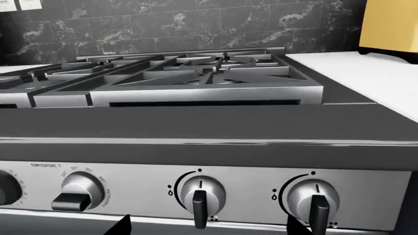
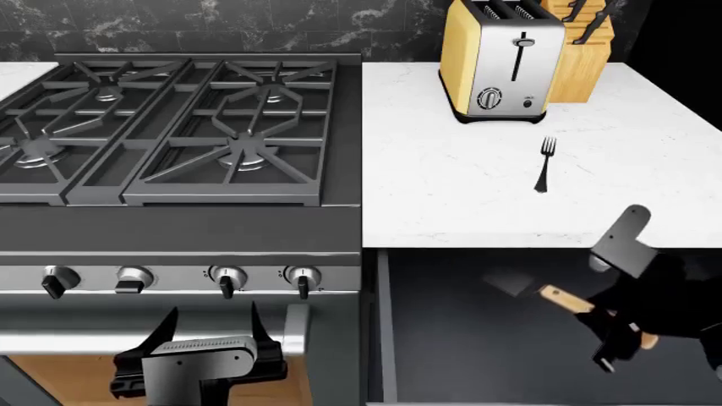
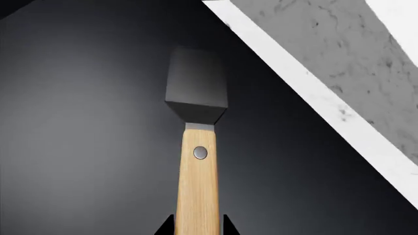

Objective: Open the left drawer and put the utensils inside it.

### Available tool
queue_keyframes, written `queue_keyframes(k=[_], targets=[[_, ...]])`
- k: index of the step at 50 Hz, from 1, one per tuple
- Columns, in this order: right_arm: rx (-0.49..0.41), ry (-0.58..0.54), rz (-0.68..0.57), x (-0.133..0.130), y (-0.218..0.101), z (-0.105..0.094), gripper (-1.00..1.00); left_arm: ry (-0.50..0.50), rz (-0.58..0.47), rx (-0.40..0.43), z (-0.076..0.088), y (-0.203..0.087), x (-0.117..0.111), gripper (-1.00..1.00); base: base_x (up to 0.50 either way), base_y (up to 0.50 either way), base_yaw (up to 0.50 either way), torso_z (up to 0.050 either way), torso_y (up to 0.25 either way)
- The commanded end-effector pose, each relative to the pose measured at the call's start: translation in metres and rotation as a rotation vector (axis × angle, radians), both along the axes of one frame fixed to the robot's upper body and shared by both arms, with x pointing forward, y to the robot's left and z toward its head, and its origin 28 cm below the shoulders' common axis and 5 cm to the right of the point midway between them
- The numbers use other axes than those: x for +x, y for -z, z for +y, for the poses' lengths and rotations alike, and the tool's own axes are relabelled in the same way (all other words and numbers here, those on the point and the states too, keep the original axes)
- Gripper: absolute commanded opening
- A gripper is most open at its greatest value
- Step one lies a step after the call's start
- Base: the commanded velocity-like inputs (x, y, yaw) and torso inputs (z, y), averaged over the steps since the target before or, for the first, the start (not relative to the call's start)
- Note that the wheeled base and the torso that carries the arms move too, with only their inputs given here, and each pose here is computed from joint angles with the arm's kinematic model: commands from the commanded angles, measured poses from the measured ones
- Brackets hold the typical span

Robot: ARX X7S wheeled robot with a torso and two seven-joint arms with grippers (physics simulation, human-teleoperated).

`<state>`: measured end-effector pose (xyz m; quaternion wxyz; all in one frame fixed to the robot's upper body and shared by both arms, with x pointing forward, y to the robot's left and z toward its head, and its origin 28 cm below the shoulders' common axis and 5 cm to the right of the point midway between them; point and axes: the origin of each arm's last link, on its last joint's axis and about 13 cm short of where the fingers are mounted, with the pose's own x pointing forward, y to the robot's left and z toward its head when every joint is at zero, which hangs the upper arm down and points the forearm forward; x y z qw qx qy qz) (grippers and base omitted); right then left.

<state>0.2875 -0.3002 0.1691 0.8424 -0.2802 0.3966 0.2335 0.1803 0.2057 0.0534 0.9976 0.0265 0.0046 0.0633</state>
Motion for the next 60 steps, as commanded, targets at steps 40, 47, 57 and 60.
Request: queue_keyframes(k=[40,47,57,60], targets=[[-0.046,0.279,0.009,0.013,0.026,-0.026,-1.00,-0.002,-0.009,-0.001,0.001,0.000,-0.002,1.00,0.00,0.00,0.00,0.000,0.000],[-0.041,0.316,0.008,0.014,0.031,-0.029,-1.00,-0.003,-0.010,0.001,0.001,-0.001,-0.002,1.00,0.00,0.00,0.00,0.000,0.001],[0.024,0.388,0.004,0.016,0.041,-0.028,-1.00,-0.007,-0.012,0.003,0.001,-0.003,-0.003,1.00,0.00,0.00,0.00,0.000,0.000],[0.032,0.403,0.005,0.016,0.043,-0.029,-1.00,-0.007,-0.013,0.004,0.001,-0.004,-0.004,1.00,0.00,0.00,0.00,0.000,0.000]])
